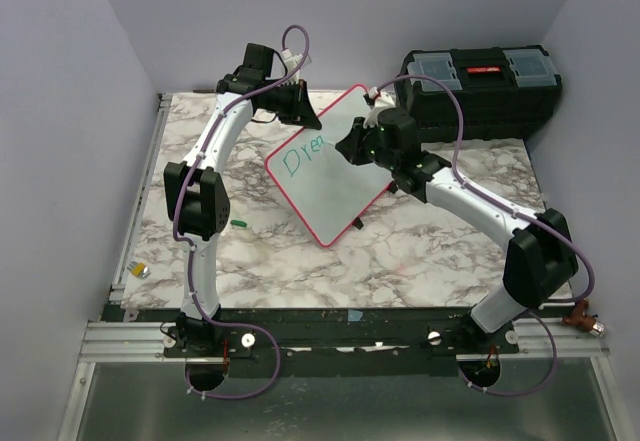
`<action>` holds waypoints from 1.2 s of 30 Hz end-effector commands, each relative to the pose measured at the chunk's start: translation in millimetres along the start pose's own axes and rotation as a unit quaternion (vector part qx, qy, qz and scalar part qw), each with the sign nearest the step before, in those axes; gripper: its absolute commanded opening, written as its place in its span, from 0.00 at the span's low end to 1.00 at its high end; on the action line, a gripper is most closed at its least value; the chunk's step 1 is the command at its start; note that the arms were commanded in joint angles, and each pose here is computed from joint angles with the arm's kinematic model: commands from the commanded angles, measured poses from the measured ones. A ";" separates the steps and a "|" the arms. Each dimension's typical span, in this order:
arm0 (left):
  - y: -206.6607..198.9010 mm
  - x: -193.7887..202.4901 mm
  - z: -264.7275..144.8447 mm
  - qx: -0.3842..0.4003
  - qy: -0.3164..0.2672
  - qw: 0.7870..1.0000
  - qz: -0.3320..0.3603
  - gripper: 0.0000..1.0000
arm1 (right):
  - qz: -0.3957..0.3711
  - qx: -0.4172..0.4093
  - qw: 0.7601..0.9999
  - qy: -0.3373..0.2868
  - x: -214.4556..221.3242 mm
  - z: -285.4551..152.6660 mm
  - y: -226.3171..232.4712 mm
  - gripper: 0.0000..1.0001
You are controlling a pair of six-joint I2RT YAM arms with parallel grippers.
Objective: Write a sentence on the whiteboard
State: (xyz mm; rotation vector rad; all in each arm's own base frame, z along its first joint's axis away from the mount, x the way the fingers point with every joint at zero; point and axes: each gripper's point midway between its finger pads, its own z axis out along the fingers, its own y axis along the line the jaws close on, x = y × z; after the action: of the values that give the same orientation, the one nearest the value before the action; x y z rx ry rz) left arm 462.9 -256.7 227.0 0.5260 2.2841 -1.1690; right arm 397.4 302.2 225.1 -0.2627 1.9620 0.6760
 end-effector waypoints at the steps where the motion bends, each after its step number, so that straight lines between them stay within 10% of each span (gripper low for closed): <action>1: -20.2 8.4 4.8 0.009 0.018 0.999 0.028 0.00 | -0.006 0.006 0.998 -0.066 -48.9 -16.1 9.5 0.01; 36: -22.5 9.6 5.1 0.013 0.018 0.999 0.029 0.00 | 0.002 0.043 0.999 -0.023 -16.9 16.1 -17.2 0.01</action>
State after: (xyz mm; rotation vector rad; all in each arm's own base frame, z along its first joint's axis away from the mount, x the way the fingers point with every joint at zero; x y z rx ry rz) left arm 462.8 -256.8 227.5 0.5269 2.2830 -1.1689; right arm 423.3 300.1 240.2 -0.1998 1.9210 0.6189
